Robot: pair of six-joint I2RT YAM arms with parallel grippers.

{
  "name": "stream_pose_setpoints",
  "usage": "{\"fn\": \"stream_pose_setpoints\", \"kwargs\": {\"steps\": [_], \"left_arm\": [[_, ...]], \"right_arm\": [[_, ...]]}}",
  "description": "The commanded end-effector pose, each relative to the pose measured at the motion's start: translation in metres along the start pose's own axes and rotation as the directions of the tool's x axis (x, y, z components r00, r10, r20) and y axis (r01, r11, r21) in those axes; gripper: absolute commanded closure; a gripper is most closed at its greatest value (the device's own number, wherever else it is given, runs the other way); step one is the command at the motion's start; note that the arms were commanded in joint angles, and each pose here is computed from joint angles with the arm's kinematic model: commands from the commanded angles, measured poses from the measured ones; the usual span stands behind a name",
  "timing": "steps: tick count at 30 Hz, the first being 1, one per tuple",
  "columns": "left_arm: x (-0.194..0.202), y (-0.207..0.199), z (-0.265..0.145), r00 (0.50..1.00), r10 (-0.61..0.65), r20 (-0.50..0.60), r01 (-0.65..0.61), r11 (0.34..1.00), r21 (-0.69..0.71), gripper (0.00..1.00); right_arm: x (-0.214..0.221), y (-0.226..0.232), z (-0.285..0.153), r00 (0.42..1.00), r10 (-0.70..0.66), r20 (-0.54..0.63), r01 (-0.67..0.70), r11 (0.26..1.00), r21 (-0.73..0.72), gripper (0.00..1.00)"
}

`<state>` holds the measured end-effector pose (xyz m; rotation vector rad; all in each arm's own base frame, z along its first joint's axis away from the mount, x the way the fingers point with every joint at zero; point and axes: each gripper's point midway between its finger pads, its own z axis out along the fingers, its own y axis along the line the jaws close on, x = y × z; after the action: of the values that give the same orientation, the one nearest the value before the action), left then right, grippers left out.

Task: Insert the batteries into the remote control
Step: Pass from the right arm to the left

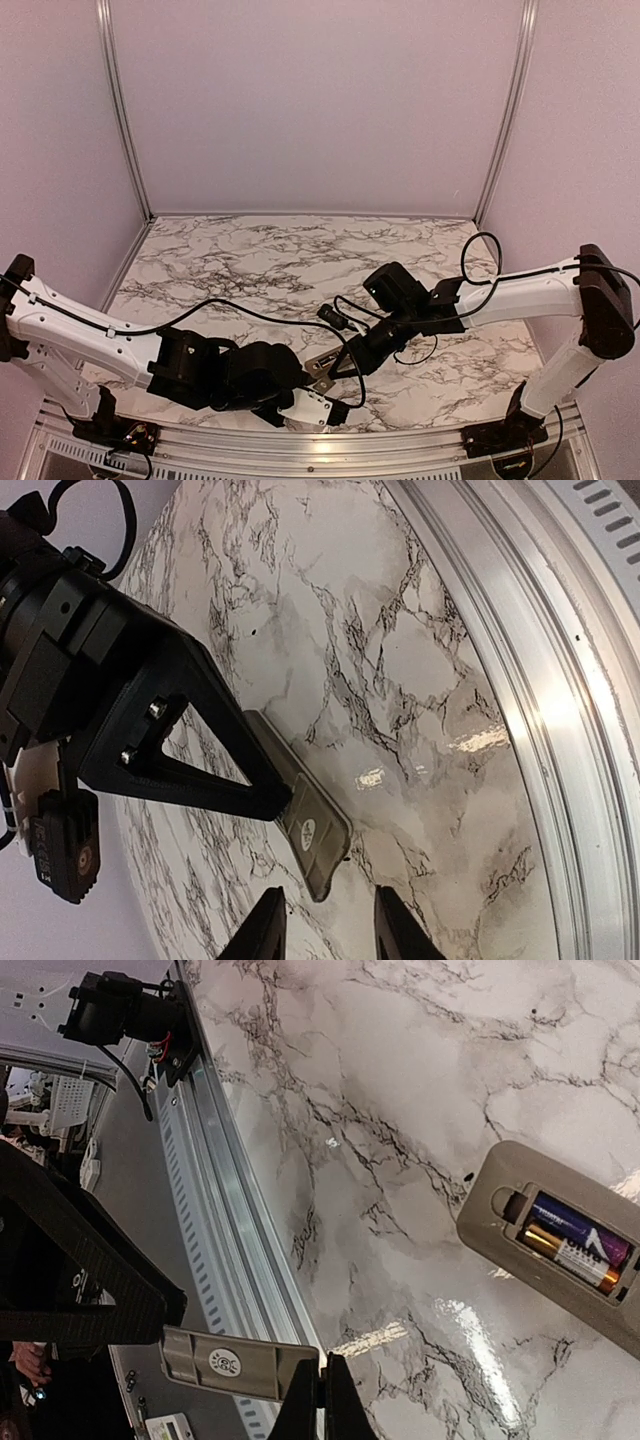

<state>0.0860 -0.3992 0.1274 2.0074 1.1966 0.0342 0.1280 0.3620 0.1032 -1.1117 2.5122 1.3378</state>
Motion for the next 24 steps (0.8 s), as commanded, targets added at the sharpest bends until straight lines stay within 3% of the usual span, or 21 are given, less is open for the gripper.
{"fn": "stream_pose_setpoints", "kwargs": {"steps": [1, 20, 24], "left_arm": [[-0.0099, 0.0027, 0.0043, 0.999, 0.036, 0.008, -0.035, 0.999, -0.007, 0.70], [-0.0113, 0.0035, 0.0097, 0.999, 0.040, 0.002, -0.040, 0.999, -0.016, 1.00], [-0.0128, 0.0036, 0.0063, 1.000, 0.006, 0.027, -0.006, 1.000, -0.002, 1.00]], "right_arm": [[-0.0047, 0.0014, 0.0018, 1.000, -0.002, 0.006, 0.002, 1.000, -0.019, 1.00], [-0.0058, 0.0070, 0.0015, 1.000, -0.016, 0.003, 0.017, 0.999, -0.037, 1.00], [-0.0114, 0.0080, -0.0057, 0.999, -0.043, 0.025, 0.044, 0.999, -0.016, 0.75]]}}
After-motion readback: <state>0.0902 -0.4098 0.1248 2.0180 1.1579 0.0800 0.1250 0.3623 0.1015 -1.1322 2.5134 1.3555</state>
